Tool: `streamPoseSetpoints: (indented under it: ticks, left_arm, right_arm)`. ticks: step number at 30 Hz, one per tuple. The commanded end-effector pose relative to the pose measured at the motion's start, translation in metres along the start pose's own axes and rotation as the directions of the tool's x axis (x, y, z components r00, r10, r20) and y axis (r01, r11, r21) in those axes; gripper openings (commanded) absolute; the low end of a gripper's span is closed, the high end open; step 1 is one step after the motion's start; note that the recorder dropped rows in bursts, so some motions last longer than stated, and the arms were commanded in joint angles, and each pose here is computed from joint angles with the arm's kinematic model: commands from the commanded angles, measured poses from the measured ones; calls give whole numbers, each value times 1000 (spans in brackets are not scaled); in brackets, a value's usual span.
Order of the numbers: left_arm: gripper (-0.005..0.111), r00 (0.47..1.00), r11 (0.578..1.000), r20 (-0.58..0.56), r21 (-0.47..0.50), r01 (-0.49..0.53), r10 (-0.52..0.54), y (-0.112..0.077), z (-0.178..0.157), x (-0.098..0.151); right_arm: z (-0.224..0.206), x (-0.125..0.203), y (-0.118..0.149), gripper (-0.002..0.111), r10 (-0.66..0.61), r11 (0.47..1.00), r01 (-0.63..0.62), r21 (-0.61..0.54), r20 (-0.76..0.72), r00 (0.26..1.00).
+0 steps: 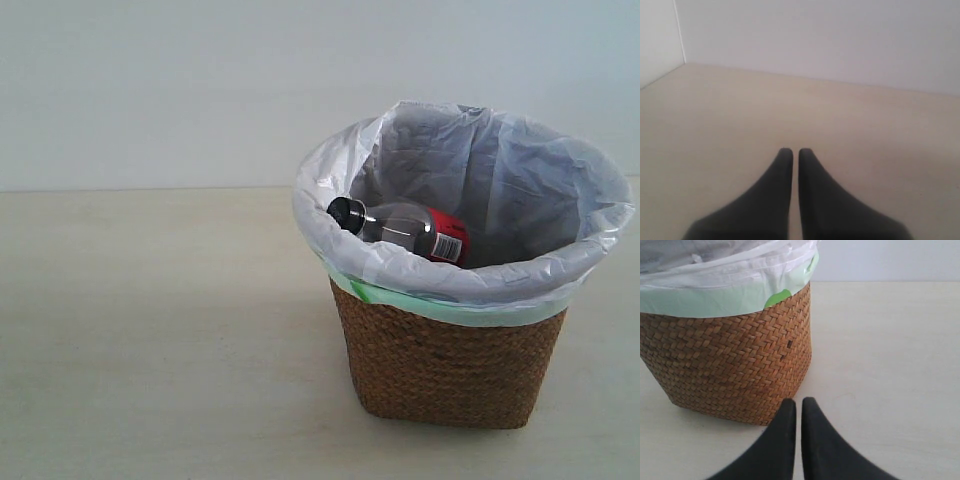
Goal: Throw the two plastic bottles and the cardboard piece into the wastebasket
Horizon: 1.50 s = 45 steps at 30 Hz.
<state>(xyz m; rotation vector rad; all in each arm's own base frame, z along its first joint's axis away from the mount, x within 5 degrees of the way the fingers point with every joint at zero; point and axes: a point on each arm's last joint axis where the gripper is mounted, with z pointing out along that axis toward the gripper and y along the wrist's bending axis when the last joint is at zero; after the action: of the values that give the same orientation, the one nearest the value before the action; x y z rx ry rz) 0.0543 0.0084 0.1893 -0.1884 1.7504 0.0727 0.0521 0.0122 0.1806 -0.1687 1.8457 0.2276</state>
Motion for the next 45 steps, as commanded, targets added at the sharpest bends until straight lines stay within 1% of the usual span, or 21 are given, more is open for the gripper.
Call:
streamPoseSetpoints:
  ticks: [1,18,22,29,35,45]
  left_arm:
    - [4,1000,1000,-15,-15,26,-26,1,0,3]
    - [4,999,1000,-20,-11,25,-25,1,0,3]
    - [4,1000,1000,-22,20,19,-18,-1,0,3]
    - [4,1000,999,-23,26,17,-17,-1,0,3]
    - [4,1000,994,-28,107,2,1,-5,0,3]
    - [4,1000,994,-28,110,2,1,-6,0,3]
  right_arm:
    - [0,-1,0,0,-6,1000,6,4,10,1000]
    - [0,-1,0,0,-6,1000,6,4,10,1000]
    - [0,-1,0,0,-6,1000,6,4,10,1000]
    - [0,-1,0,0,-6,1000,6,4,10,1000]
    - [0,-1,0,0,-6,1000,6,4,10,1000]
    - [0,-1,0,0,-6,1000,6,4,10,1000]
